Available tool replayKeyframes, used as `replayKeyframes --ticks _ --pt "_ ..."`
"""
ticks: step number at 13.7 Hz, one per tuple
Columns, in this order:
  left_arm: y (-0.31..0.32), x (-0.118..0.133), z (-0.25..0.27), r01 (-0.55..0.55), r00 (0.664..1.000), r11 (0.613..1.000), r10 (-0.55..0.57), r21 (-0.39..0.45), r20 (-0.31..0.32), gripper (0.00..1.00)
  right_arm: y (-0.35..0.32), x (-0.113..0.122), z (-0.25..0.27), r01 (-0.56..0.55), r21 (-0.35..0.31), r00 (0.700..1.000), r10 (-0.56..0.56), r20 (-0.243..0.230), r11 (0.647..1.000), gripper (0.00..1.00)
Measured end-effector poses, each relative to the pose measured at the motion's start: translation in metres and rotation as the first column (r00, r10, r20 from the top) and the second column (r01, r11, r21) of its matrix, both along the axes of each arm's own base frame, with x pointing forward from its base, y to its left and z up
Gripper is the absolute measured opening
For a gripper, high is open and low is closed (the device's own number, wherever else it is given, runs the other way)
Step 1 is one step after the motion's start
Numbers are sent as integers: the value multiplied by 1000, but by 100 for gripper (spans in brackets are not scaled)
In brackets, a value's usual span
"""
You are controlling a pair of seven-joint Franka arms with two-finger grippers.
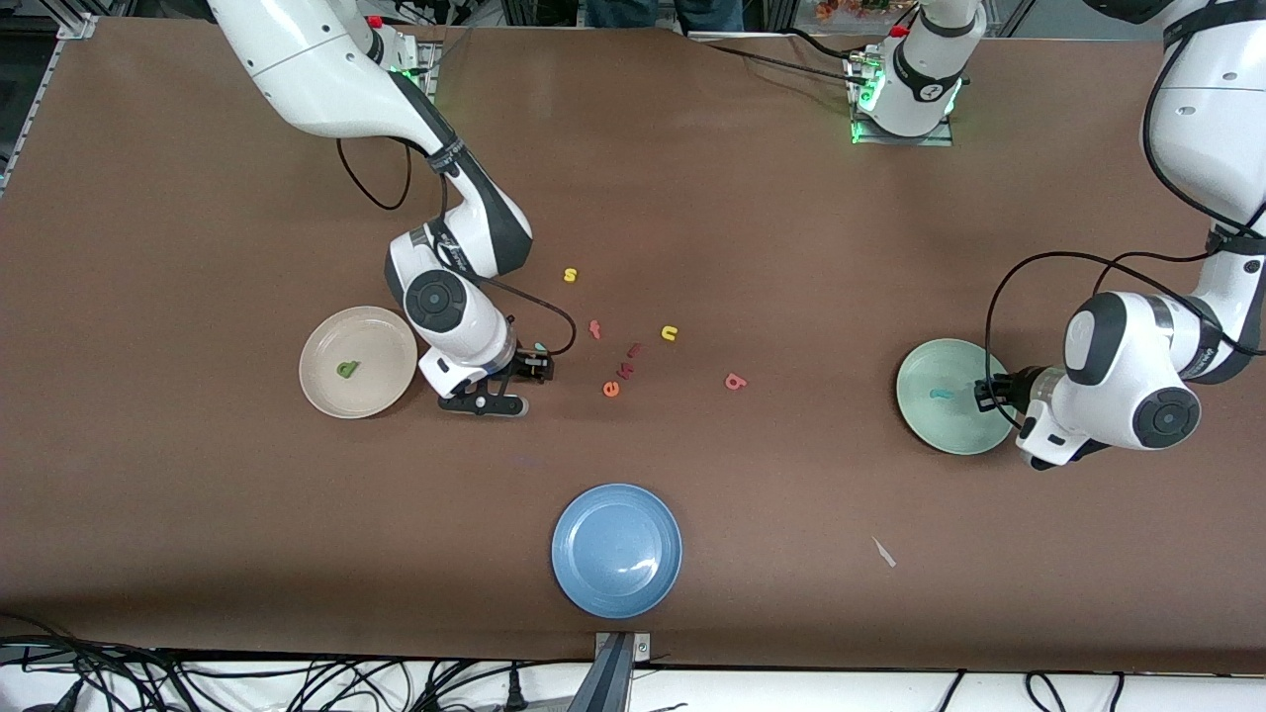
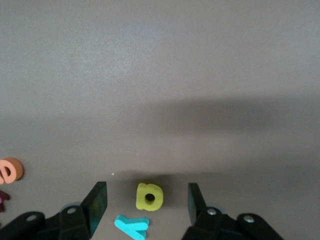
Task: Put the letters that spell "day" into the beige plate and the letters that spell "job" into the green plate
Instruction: 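Place the blue o on the green plate while the right gripper grasps d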
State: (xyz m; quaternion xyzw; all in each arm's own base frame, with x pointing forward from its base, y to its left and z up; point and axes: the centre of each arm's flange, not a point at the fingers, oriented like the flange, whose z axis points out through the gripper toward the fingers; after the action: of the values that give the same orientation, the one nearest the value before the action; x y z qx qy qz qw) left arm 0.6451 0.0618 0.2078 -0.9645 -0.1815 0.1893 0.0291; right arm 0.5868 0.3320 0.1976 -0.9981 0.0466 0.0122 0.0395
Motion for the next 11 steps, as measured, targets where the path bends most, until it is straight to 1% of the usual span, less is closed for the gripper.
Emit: replayKeyframes --ticks 1,2,4,5,6,7,8,9,10,11 --pt "-3 3 6 4 1000 1000 -4 -3 12 36 3 -2 -9 13 3 1000 -13 1 1000 74" --pt "-12 9 17 8 999 1000 -7 -18 34 47 7 -5 -18 21 5 1000 -21 2 1000 74" --pt "-48 19 55 -6 996 998 12 -69 89 71 10 -9 -27 21 3 1000 -21 3 1000 74" --pt "-70 20 75 -18 994 996 27 -84 105 81 10 -8 -27 23 2 1000 -23 4 1000 71" --pt "-98 19 93 -41 992 995 51 -92 117 92 9 -8 -27 23 2 1000 -23 4 1000 69" --pt "-127 17 105 -70 989 993 81 -94 122 100 9 -8 -27 24 1 1000 -24 4 1000 63" --pt "-160 13 110 -96 987 991 106 -92 118 100 9 -8 -27 24 0 1000 -24 4 1000 63" --pt "-193 7 109 -117 986 990 126 -81 110 100 10 -8 -26 23 2 1000 -23 6 1000 56" --pt "-229 1 103 -140 982 987 148 -75 117 100 11 -9 -25 21 4 1000 -21 8 1000 46" --pt "-263 -3 95 -175 973 981 185 -83 139 100 11 -9 -25 21 4 1000 -21 9 1000 46"
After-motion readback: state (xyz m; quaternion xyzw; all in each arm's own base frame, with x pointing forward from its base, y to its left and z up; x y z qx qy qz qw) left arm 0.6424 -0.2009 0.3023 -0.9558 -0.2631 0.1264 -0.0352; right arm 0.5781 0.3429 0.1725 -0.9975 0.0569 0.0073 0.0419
